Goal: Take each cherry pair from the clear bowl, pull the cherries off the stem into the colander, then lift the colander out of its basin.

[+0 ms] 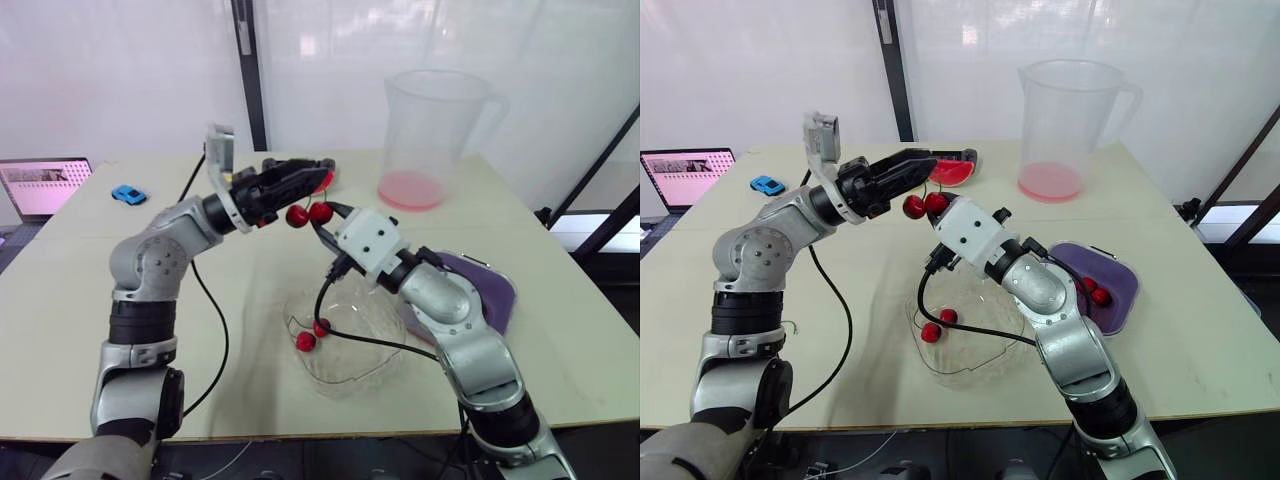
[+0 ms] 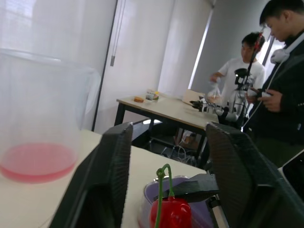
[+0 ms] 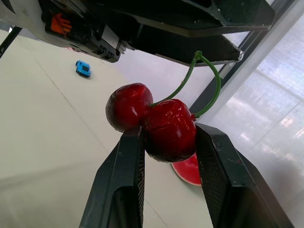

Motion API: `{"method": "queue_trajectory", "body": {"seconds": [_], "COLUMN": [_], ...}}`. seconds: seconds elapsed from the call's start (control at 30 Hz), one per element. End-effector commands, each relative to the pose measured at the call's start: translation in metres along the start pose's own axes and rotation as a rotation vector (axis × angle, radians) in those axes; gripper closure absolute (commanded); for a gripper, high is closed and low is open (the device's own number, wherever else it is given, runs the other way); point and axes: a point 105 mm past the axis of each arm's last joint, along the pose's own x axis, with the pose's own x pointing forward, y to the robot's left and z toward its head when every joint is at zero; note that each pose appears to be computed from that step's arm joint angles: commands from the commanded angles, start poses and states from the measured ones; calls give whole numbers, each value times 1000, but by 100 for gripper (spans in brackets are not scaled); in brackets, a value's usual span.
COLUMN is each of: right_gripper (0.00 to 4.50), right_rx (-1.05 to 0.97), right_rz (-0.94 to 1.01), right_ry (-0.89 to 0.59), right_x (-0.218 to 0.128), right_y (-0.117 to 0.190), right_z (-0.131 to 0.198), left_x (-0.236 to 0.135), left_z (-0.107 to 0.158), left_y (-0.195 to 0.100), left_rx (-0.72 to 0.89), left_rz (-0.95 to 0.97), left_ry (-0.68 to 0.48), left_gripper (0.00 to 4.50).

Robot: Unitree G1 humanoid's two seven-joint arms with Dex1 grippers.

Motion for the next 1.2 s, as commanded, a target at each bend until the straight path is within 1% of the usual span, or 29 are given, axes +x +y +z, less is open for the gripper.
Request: {"method": "queue_trajectory", "body": {"seconds": [0.03,0.3,0.37,0.4,0.5,0.73,0.8,0.87,0.9,0.93,0.97,1.0,1.07,1.1,1.13,1.17,1.2], "right_gripper": [301,301,301,301,301,301,236,170,116,80,31,3,3,3,3,3,3], "right_rx": [-12,-12,-13,-13,-14,-17,-4,68,96,104,104,119,231,336,487,607,693], "right_rz": [-20,-17,-16,-16,-16,-14,-8,-23,-11,6,21,33,64,69,73,124,218], "right_ry": [-60,-58,-58,-58,-58,-58,-60,-36,-31,-29,-28,-27,-12,-4,4,-51,-130], "right_x": [-3,-3,-3,-3,-3,-3,-5,-8,-11,-15,-19,-22,-30,-33,-33,-34,-37], "right_y": [-4,-4,-4,-4,-4,-4,-6,-12,-13,-15,-15,-17,-24,-30,-34,-34,-30], "right_z": [16,16,16,16,17,16,15,10,9,9,10,10,8,6,3,10,23], "left_x": [0,-1,-1,-1,0,-1,-2,-3,-3,-4,-4,-5,-6,-6,-7,-7,-7], "left_z": [6,-2,-3,-2,-2,2,3,4,5,6,7,7,7,7,7,6,5], "left_y": [-5,-4,-5,-5,-6,-3,-2,0,0,1,1,2,2,2,0,-2,-4], "left_rx": [52,30,29,24,26,31,32,32,33,38,41,42,41,39,35,28,18], "left_rz": [-8,3,0,-3,-8,-9,-7,-5,-6,-9,-11,-12,-27,-36,-51,-66,-83], "left_ry": [-13,-3,0,-5,-5,-7,-6,-12,-13,-18,-22,-24,-19,-15,-9,-3,4], "left_gripper": [212,212,265,301,446,446,450,450,450,450,450,450,450,450,450,450,450]}}
